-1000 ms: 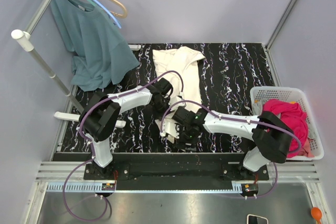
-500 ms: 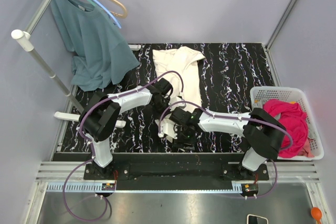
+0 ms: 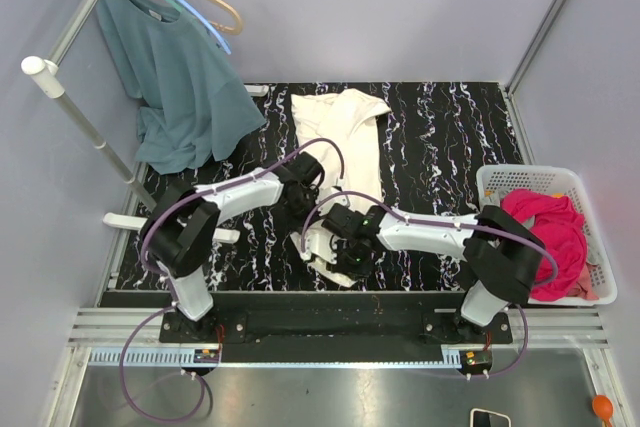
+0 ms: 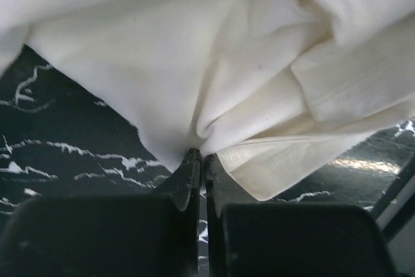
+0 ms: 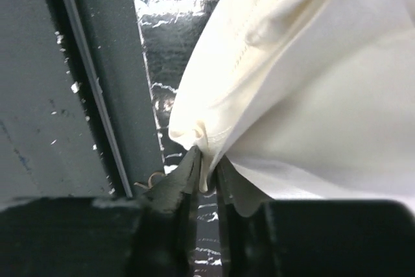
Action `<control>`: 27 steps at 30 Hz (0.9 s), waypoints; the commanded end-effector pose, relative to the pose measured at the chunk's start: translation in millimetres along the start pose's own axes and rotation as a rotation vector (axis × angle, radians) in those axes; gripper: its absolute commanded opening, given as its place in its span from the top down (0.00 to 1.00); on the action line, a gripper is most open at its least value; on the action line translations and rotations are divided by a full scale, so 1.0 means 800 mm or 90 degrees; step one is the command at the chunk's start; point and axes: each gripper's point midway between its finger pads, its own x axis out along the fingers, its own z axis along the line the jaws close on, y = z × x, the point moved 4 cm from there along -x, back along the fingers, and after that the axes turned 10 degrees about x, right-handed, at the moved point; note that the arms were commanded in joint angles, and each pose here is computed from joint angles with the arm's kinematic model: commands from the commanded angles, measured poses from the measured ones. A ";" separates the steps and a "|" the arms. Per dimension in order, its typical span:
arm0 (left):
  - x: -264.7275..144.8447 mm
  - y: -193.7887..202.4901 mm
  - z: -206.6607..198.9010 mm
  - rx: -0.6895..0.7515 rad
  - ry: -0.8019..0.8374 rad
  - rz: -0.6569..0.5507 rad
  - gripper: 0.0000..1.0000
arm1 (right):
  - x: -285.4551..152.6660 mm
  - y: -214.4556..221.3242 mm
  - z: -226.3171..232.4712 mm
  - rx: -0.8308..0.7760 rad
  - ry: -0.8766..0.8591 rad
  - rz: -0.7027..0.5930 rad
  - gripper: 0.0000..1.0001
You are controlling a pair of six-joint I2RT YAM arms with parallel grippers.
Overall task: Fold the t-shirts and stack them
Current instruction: Fold the tshirt
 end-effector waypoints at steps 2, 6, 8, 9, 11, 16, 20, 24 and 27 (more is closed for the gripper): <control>-0.042 -0.001 -0.021 -0.008 -0.022 -0.016 1.00 | -0.029 0.002 0.013 -0.004 -0.002 -0.015 0.83; -0.055 -0.002 -0.045 0.009 -0.022 -0.007 1.00 | -0.040 0.008 0.017 -0.008 -0.001 -0.016 0.93; -0.056 -0.001 -0.053 0.013 -0.019 0.001 1.00 | -0.044 0.008 0.018 -0.012 0.001 -0.019 0.98; -0.058 -0.003 -0.059 0.021 -0.015 0.003 1.00 | -0.050 0.008 0.019 -0.012 0.005 -0.023 1.00; -0.061 -0.008 -0.064 0.024 -0.015 0.001 1.00 | -0.056 0.008 0.019 -0.016 0.011 -0.027 1.00; -0.074 -0.024 -0.078 0.038 -0.011 -0.015 1.00 | -0.080 0.006 0.020 -0.021 0.033 -0.046 1.00; -0.089 -0.030 -0.080 0.043 -0.025 -0.023 1.00 | -0.099 0.006 0.018 -0.024 0.061 -0.059 1.00; -0.104 -0.031 -0.078 0.044 -0.050 -0.028 1.00 | -0.118 0.002 0.011 -0.036 0.105 -0.077 1.00; -0.112 -0.030 -0.073 0.052 -0.076 -0.026 1.00 | -0.124 0.002 0.001 -0.047 0.143 -0.074 1.00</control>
